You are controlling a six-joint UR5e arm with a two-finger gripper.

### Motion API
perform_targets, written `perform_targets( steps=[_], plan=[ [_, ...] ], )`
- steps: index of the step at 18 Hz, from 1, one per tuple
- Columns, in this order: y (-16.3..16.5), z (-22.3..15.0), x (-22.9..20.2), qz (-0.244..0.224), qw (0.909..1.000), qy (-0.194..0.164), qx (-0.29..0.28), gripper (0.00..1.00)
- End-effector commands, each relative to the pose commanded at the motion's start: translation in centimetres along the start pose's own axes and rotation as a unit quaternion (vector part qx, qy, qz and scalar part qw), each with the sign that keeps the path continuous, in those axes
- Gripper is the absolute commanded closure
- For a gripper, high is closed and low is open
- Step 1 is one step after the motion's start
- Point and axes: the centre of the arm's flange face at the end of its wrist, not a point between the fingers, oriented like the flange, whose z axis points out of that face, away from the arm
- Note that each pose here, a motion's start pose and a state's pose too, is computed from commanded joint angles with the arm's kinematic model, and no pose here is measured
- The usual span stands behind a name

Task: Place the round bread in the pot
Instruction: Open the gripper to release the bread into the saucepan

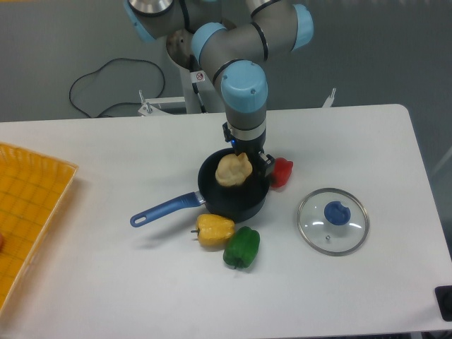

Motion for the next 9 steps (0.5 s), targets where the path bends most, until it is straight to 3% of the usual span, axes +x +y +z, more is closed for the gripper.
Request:
perform_targets(
  steps=[3, 5, 9],
  plan=[
    [-0.1, 0.1, -0.2, 0.0, 1.0, 0.001, 0.0, 0.13],
    [-0.1, -0.1, -0.5, -0.001, 1.0, -0.001, 0.0, 0.0],
    [0.3, -1.0, -2.6, -0.009, 0.9999, -0.012, 0.0, 0.0]
  ],
)
